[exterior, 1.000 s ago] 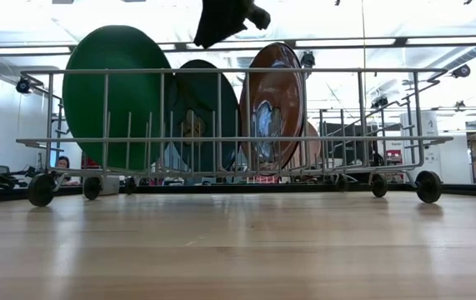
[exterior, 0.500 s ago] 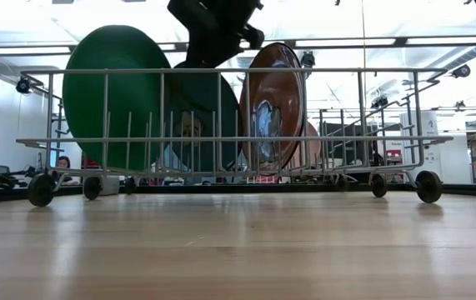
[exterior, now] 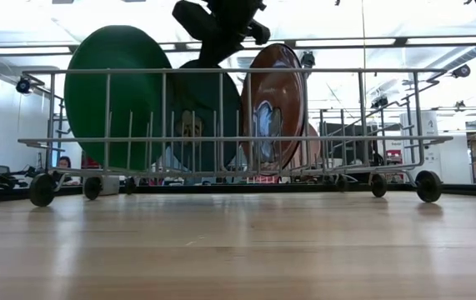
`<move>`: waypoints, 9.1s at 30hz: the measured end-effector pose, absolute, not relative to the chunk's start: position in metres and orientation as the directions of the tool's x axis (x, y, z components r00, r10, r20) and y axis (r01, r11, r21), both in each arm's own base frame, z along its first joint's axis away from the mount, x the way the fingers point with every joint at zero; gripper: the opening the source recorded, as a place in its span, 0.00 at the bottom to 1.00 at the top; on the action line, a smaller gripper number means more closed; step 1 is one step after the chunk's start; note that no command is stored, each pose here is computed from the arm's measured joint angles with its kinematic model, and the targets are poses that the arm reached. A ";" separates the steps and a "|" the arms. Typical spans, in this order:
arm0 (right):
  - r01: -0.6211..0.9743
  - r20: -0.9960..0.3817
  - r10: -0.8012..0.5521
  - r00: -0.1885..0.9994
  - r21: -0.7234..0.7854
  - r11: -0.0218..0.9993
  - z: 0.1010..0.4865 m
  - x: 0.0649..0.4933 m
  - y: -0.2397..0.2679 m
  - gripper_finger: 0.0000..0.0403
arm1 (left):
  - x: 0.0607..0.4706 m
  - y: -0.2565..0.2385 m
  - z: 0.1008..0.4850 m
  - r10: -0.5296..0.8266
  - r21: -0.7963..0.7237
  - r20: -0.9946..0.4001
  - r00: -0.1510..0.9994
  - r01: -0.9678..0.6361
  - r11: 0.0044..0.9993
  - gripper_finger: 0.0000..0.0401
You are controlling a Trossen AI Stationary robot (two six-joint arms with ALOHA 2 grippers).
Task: Sort dishes
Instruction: Adjust the blue floral plate on the right side of the dish rack
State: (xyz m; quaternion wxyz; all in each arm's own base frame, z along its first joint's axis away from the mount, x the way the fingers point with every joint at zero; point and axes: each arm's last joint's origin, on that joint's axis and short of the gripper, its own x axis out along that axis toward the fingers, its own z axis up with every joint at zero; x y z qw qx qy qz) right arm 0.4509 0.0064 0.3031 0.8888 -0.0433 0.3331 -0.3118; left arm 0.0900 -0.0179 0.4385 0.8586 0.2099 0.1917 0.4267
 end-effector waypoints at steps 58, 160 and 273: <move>0.709 -0.608 -0.525 0.596 0.091 0.699 0.380 0.416 0.025 0.00 | 0.090 -0.018 0.438 0.798 0.526 -0.180 0.575 -0.629 0.572 0.53; 0.465 -0.570 -0.471 0.674 -0.168 0.869 0.373 0.443 -0.026 0.04 | 0.095 -0.022 0.421 0.778 0.523 -0.238 0.582 -0.598 0.608 0.53; 0.694 -0.575 -0.798 0.181 -0.500 0.518 0.420 0.321 -0.035 0.00 | 0.099 -0.023 0.420 0.823 0.573 -0.147 0.548 -0.631 0.523 0.53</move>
